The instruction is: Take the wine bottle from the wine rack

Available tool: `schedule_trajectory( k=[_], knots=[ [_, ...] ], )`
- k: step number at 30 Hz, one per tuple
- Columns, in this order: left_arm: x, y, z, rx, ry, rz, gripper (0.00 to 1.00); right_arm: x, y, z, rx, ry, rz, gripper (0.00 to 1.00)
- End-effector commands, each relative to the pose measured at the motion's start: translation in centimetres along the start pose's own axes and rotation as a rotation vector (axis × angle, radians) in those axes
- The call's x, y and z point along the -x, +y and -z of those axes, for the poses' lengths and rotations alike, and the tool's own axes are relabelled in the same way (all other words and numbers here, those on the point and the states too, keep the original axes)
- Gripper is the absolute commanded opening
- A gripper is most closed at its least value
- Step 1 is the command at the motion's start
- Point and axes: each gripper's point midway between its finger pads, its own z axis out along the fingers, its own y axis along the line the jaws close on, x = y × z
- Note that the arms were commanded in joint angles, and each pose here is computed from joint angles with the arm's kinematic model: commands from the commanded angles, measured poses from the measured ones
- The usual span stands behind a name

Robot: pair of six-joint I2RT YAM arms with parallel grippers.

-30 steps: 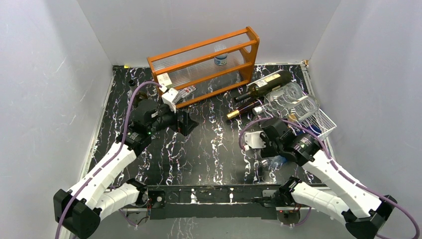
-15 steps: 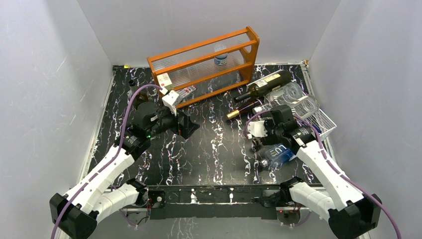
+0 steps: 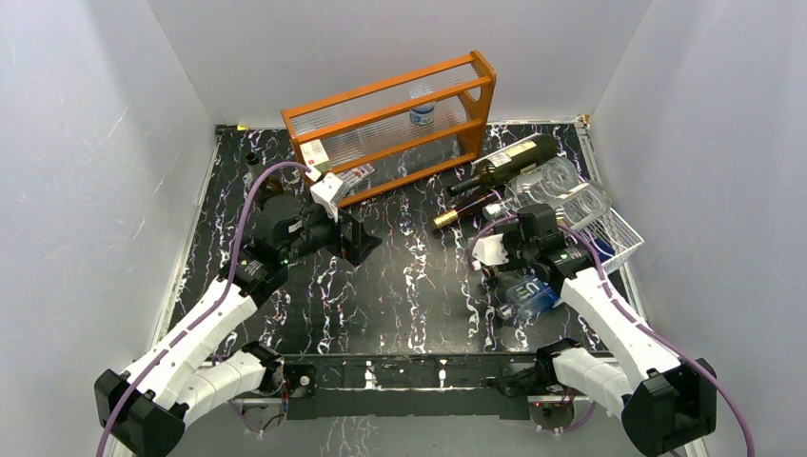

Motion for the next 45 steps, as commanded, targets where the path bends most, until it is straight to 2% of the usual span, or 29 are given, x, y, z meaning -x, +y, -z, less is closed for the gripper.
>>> schedule_trajectory(
  k=[1,10,20,25,38,45],
  knots=[
    [0.6,-0.3,0.3,-0.005,-0.023,-0.023,0.98,0.6,-1.1,0.0,-0.071,-0.044,0.026,0.53],
    [0.2,-0.3,-0.1,-0.013,-0.008,-0.017,0.98,1.3,-1.7,1.2,-0.108,-0.086,-0.003,0.24],
    [-0.3,-0.2,-0.5,-0.021,0.01,-0.006,0.98,1.7,-2.5,4.9,-0.136,-0.13,-0.043,0.09],
    [-0.6,-0.2,-0.8,-0.023,0.021,0.0,0.98,2.1,-4.3,7.5,-0.208,-0.171,-0.164,0.01],
    [-1.2,0.1,-1.2,-0.015,0.044,0.005,0.98,3.1,-9.0,13.5,-0.429,-0.324,-0.504,0.0],
    [-1.6,0.3,-1.5,-0.011,0.06,0.013,0.98,2.3,-11.5,16.0,-0.543,-0.344,-0.69,0.0]
  ],
)
